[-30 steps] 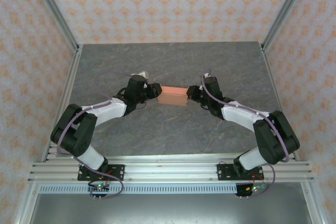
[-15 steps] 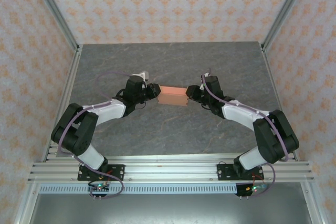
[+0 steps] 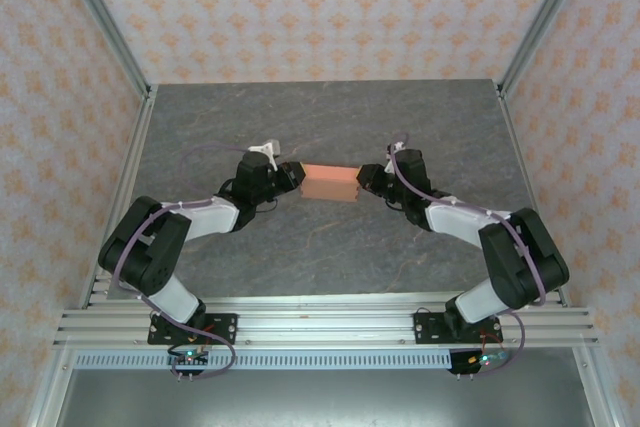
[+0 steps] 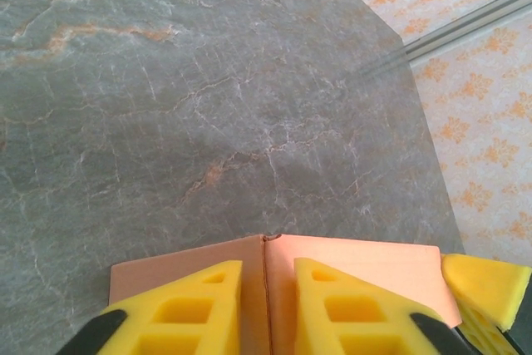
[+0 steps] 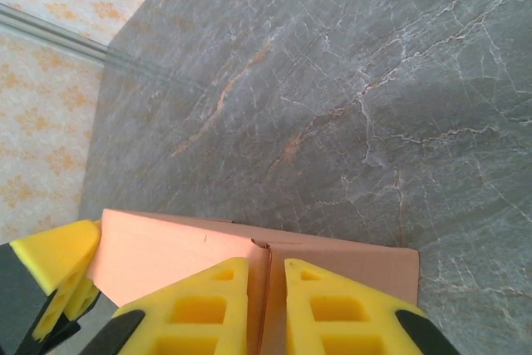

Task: Fold the paper box

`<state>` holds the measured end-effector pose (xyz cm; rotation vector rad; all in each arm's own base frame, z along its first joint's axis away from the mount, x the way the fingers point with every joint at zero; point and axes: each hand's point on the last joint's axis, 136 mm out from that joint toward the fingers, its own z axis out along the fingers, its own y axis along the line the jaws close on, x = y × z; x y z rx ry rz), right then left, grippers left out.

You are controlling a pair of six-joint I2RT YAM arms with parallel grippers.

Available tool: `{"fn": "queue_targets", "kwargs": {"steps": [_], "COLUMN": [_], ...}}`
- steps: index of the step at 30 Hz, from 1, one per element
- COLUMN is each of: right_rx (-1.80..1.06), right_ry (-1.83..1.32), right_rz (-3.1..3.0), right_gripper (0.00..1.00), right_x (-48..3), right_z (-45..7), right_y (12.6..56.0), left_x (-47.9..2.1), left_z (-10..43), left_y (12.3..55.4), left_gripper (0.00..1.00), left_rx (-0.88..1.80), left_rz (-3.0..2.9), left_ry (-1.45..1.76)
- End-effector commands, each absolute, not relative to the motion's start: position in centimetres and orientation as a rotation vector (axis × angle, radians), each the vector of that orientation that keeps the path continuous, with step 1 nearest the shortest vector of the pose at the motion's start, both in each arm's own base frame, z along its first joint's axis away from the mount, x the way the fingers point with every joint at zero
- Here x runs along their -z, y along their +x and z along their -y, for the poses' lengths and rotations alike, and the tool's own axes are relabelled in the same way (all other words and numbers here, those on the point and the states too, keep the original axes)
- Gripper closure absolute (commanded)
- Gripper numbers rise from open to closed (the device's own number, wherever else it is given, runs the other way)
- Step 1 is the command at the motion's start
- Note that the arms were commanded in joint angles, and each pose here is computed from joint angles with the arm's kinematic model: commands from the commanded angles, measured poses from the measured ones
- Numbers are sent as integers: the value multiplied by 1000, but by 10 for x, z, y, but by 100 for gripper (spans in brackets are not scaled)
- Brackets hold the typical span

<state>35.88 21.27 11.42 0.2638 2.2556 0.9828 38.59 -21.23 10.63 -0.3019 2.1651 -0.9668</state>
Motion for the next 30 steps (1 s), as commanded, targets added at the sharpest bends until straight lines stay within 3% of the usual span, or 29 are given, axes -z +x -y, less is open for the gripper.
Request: {"fn": "queue_targets", "kwargs": {"steps": [1,7,17,25,30], "right_rx": [-881,-862,-871,-802,-843], "right_ry": [178,62,-15,64,81], "right_rz": [-2476,-2475,-2402,-2453,-2440], "right_gripper": [85,82,77,60,48], "right_x": [-80,-87,-89,-104,-120], "right_z": [-209,-215,-215,-209,-208], "right_y": [321,304,271,287,291], "left_x": [-25,-43,-51,-79,-97], "left_z": [207,213,217,211,215], "left_y": [312,298,270,289,296], "left_gripper": [75,67,64,58,48], "left_rx": [835,838,850,760,774], "left_rz": [-2551,-2518,-2483,-2442,-2411], "left_ry": [-302,-241,-196,-235,-231]}}
